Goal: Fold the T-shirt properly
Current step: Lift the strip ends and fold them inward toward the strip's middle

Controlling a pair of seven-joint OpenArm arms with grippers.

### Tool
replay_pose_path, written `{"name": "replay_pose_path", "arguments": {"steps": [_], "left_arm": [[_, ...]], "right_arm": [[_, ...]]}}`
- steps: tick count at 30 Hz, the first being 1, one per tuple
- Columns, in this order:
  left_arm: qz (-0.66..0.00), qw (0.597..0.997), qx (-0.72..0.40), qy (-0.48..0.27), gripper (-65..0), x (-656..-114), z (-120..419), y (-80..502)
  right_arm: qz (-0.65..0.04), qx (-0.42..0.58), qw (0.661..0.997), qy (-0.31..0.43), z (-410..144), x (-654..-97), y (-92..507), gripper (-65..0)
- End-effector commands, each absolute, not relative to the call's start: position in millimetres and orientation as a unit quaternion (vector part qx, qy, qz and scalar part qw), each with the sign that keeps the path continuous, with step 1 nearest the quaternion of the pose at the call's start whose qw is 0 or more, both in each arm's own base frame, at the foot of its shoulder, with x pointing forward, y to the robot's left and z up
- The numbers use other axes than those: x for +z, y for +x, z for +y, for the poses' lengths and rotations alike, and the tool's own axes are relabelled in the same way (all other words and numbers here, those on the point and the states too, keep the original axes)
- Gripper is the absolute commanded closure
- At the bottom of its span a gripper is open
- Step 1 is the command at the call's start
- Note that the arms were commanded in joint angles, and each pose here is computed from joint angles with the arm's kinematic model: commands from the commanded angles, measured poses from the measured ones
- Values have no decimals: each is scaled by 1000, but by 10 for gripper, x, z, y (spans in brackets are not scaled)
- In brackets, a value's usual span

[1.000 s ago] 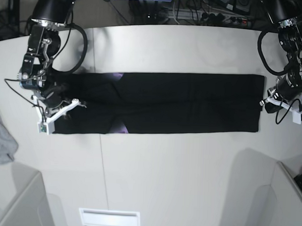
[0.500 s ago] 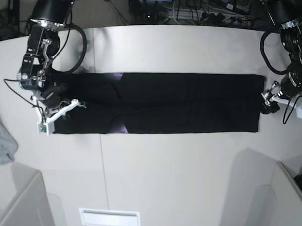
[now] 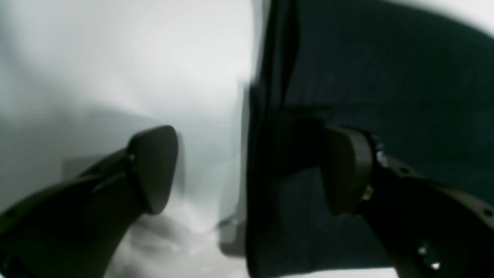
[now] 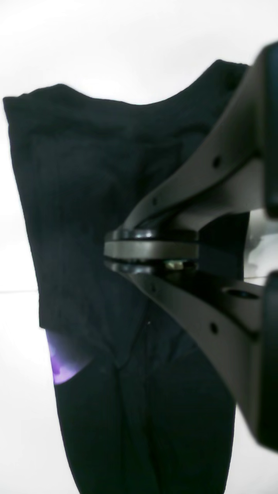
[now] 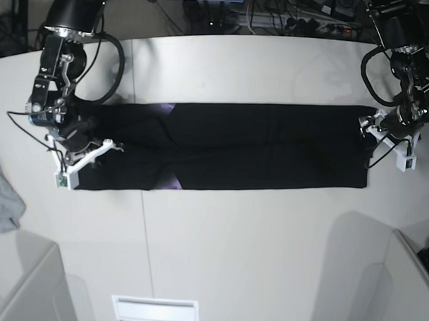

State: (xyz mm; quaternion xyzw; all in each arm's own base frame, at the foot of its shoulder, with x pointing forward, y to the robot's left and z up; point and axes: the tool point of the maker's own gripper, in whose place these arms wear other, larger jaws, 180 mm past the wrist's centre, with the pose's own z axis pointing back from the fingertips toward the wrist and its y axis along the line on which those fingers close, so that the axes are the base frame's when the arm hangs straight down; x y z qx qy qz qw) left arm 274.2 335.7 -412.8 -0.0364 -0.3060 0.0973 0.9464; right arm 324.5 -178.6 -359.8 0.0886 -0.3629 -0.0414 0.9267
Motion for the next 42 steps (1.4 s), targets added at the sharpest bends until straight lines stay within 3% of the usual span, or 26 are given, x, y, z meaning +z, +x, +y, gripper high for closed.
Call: {"name": "replay_pose_path", "arguments": {"steps": [1, 9, 16, 21, 29, 33, 37, 42], "left_arm": [[-325, 940, 93, -33, -520, -3983, 3425, 2900], [-296, 950, 88, -53, -471, -4197, 3280, 2927], [-284, 953, 90, -53, -229, -4270, 3282, 2826], [-285, 953, 94, -51, 0, -4261, 3319, 2812], [-317, 938, 138, -33, 0, -4060, 3643, 2823], [-333, 931, 151, -12, 0, -3900, 3886, 2805], [-355, 926, 126, 7, 0, -3684, 3889, 2834], [-390, 918, 66, 31, 0, -3344, 3703, 2842]], "right_arm": [[-388, -38, 917, 89, -1801, -3458, 3336, 0], [-384, -41, 918, 88, -1821, -3486, 3300, 0], [-385, -42, 918, 87, -1828, -3497, 3286, 0], [-385, -42, 918, 87, -1828, -3497, 3286, 0], [-371, -43, 923, 89, -1804, -3589, 3181, 0], [-362, -57, 921, 130, -1660, -3651, 3080, 0], [-350, -76, 913, 197, -1467, -3680, 2953, 0], [-346, -80, 911, 208, -1428, -3695, 2930, 0]]}}
